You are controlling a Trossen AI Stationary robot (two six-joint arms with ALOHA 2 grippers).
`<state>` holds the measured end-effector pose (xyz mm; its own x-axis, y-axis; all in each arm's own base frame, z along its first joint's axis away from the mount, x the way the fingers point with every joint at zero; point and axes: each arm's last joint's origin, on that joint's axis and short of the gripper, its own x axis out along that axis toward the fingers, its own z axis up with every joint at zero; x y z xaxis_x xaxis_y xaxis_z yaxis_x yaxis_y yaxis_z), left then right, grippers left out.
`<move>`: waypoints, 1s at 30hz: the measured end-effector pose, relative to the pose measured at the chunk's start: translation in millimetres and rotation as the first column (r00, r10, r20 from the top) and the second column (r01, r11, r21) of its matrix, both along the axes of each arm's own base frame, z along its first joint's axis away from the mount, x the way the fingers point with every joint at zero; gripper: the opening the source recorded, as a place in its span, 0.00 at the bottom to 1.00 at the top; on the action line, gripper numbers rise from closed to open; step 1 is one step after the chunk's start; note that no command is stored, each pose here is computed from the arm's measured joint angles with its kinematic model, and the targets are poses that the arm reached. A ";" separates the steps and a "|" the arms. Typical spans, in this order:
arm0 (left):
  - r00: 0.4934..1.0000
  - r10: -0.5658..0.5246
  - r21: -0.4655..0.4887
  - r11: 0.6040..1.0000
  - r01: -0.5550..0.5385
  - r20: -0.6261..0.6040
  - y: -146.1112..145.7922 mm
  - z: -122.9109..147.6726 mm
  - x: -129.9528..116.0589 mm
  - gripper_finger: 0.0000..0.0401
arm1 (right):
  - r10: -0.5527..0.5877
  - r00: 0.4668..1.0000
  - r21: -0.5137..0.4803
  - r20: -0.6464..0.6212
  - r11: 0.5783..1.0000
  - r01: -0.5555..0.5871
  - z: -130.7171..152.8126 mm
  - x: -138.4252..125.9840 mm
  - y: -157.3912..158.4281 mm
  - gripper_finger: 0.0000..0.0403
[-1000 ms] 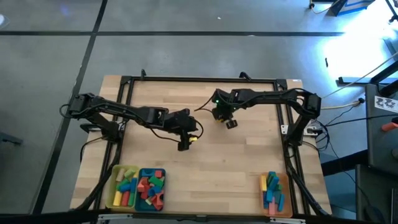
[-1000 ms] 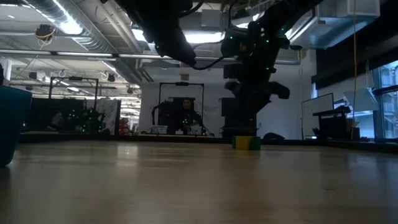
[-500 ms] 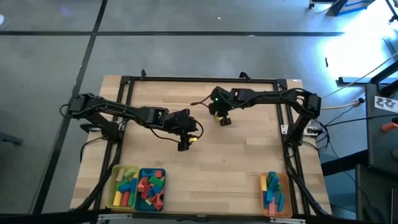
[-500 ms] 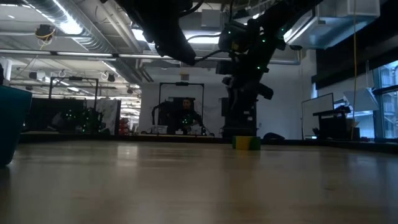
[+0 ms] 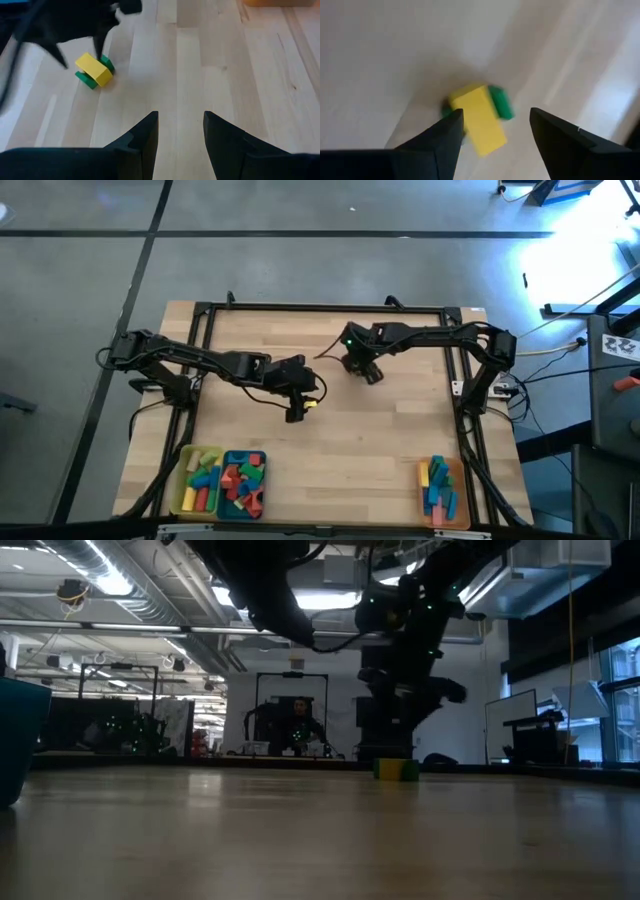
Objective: Sort blocks by size
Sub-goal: Put the yellow arch block into the blue bin
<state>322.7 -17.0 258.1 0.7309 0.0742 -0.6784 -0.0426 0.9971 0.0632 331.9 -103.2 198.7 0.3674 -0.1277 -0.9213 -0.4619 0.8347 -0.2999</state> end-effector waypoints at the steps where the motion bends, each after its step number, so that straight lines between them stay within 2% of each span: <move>1: 1.000 0.000 0.000 1.000 0.000 -0.001 0.0 -0.1 -0.1 0.33 | 0.039 0.999 0.001 -0.023 0.999 -0.039 -0.8 -1.8 0.8 0.57; 4: 1.000 0.000 0.000 1.000 0.000 -0.001 0.0 -0.2 0.0 0.33 | 0.076 0.996 0.002 -0.046 0.997 -0.076 -1.6 -3.6 1.6 0.58; 10: 1.000 0.000 0.000 1.000 0.000 -0.001 0.0 -0.2 0.0 0.33 | 0.103 0.995 0.045 0.000 0.994 -0.103 -2.5 0.6 2.1 0.58; 15: 1.000 0.000 0.000 1.000 0.000 -0.004 -0.1 -0.4 -0.2 0.33 | 0.140 0.989 0.071 -0.049 0.988 -0.136 -18.6 3.8 1.7 0.58; 30: 1.000 -0.005 0.007 1.000 0.005 -0.019 0.1 -1.3 -1.1 0.33 | 0.218 0.975 0.019 -0.051 0.976 -0.217 -27.8 9.8 -0.9 0.58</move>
<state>321.6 -17.0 256.7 0.7186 0.0753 -0.6913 -0.0366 0.9968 0.0706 341.7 -104.1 170.9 0.3359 -0.0377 -0.9411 -0.6479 0.7160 -0.2600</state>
